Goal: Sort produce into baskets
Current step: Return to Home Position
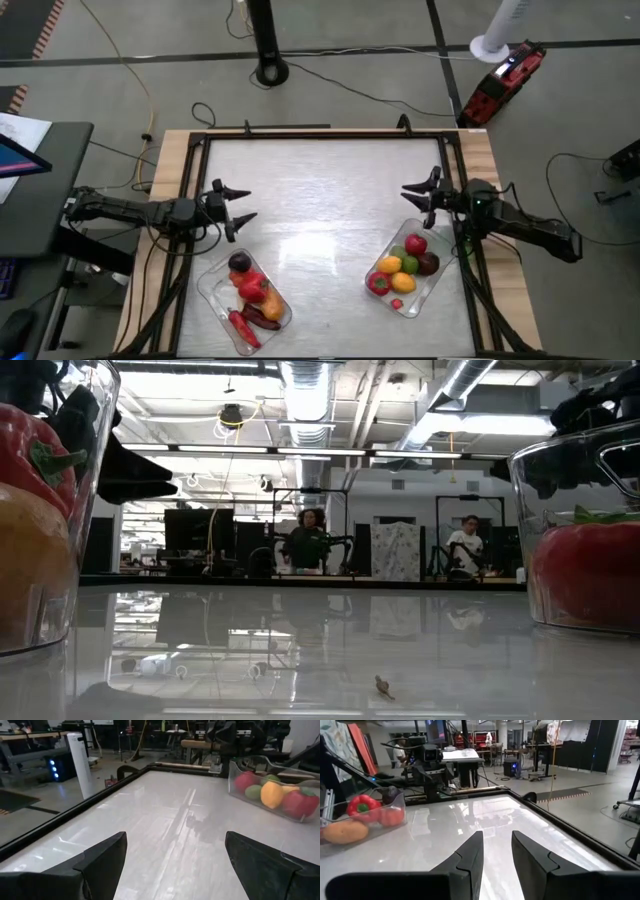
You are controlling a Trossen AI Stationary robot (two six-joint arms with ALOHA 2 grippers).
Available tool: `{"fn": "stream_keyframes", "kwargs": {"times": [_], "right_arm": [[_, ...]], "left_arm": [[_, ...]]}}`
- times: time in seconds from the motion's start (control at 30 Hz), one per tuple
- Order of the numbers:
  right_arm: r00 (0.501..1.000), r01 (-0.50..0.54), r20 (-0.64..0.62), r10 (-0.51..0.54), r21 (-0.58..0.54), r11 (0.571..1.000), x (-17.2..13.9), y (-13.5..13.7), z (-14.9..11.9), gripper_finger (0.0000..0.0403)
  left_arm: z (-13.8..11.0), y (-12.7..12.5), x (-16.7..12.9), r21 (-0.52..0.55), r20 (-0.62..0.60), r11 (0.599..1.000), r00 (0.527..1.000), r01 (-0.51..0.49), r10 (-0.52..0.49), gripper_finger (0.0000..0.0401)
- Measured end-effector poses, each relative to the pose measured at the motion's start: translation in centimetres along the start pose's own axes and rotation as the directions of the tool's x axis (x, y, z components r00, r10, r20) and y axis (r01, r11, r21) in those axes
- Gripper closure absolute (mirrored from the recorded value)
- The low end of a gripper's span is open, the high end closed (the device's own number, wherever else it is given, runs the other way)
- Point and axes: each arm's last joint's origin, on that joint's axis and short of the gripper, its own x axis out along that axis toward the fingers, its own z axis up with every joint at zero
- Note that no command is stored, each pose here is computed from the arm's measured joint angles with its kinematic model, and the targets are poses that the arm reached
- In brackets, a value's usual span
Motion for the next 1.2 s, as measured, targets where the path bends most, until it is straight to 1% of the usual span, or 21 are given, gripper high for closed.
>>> {"fn": "stream_keyframes", "kwargs": {"times": [0.13, 0.2, 0.37, 0.47, 1.2], "right_arm": [[1.000, 0.000, -0.004, 0.000, 0.048, 0.999, 0.00, 0.00, -0.04, 0.0275], [1.000, 0.000, -0.005, 0.000, 0.053, 0.999, 0.00, 0.00, -0.05, 0.0275], [1.000, -0.001, -0.007, 0.001, 0.053, 0.999, 0.00, 0.00, -0.06, 0.0275], [1.000, -0.001, -0.008, 0.002, 0.053, 0.999, 0.00, 0.00, -0.07, 0.0275], [1.000, -0.002, -0.011, 0.003, 0.054, 0.999, 0.01, 0.00, -0.14, 0.0275]], "left_arm": [[0.00, 0.00, 0.00, 0.000, 0.000, 1.000, 1.000, 0.000, 0.000, 0.0076], [0.00, 0.00, 0.00, 0.009, 0.000, 1.000, 1.000, 0.000, 0.000, 0.0076], [0.00, 0.00, 0.00, 0.094, 0.000, 0.996, 1.000, 0.000, 0.000, 0.0076], [0.00, 0.00, 0.00, 0.122, 0.000, 0.993, 1.000, 0.000, 0.000, 0.0076], [0.01, 0.00, 0.00, 0.125, 0.000, 0.992, 1.000, 0.000, 0.000, 0.0076]]}}
